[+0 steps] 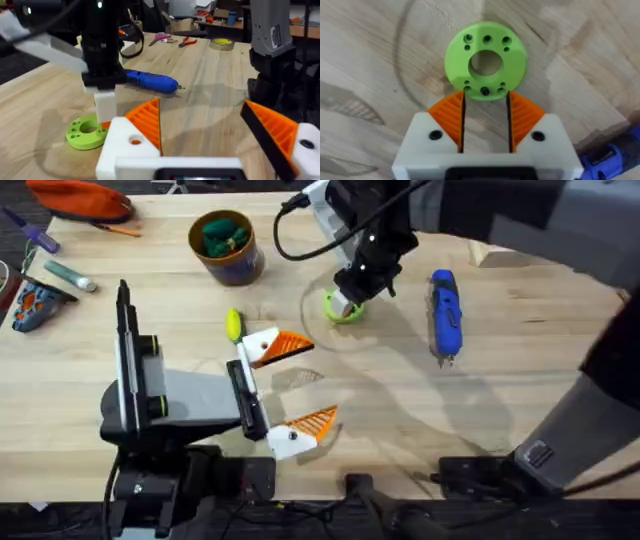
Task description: Pick up the gripper from the table and insert it into the empty holder that is missing its gripper. Then pick up a screw, insert it into the mounting hole, and use the screwdriver to tighten it. Finally, clean up the table by picking up the vegetable and placing it into the bucket.
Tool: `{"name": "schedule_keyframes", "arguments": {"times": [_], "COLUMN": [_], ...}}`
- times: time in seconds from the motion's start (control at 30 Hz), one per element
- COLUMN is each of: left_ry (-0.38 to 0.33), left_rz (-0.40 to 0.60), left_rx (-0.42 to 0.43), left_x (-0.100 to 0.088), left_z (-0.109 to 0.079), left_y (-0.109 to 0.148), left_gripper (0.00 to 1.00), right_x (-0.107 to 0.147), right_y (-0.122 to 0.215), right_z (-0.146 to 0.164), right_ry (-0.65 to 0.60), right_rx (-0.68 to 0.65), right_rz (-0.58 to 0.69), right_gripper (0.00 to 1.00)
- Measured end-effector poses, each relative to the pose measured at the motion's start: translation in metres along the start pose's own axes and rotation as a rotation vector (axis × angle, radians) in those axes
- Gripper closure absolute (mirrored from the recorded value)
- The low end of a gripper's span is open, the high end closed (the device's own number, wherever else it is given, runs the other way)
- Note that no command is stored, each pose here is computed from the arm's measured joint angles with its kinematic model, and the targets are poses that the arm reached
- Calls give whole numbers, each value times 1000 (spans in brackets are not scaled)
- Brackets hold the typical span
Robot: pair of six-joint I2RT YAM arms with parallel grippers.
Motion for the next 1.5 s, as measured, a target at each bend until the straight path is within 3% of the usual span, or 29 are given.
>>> {"name": "schedule_keyframes", "arguments": {"times": [0.17, 0.87, 1.5], "left_ry": [-1, 0, 0], "left_rz": [0, 0, 0], "left_rx": [0, 0, 0], "left_x": [0, 0, 0], "left_z": [0, 0, 0], "left_y": [0, 0, 0], "left_gripper": [15, 15, 15], "right_x": [3, 0, -1], "right_y": [-17, -17, -17], "right_z": [0, 0, 0], "right_ry": [3, 3, 4], "right_rx": [3, 2, 2], "right_rz": [49, 35, 29], "right_gripper": [601, 760, 993]}}
Point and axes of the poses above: each hand's point on the last joint's axis, 136 mm out from that joint toward the fingers, its own y axis back along the fingers, its own z axis along the line the jaws close on, x = y × z, the point moved 4 cm from there along y, back along the fingers, and after that the axes turned 9 degrees about -y, right-handed, at the moved point
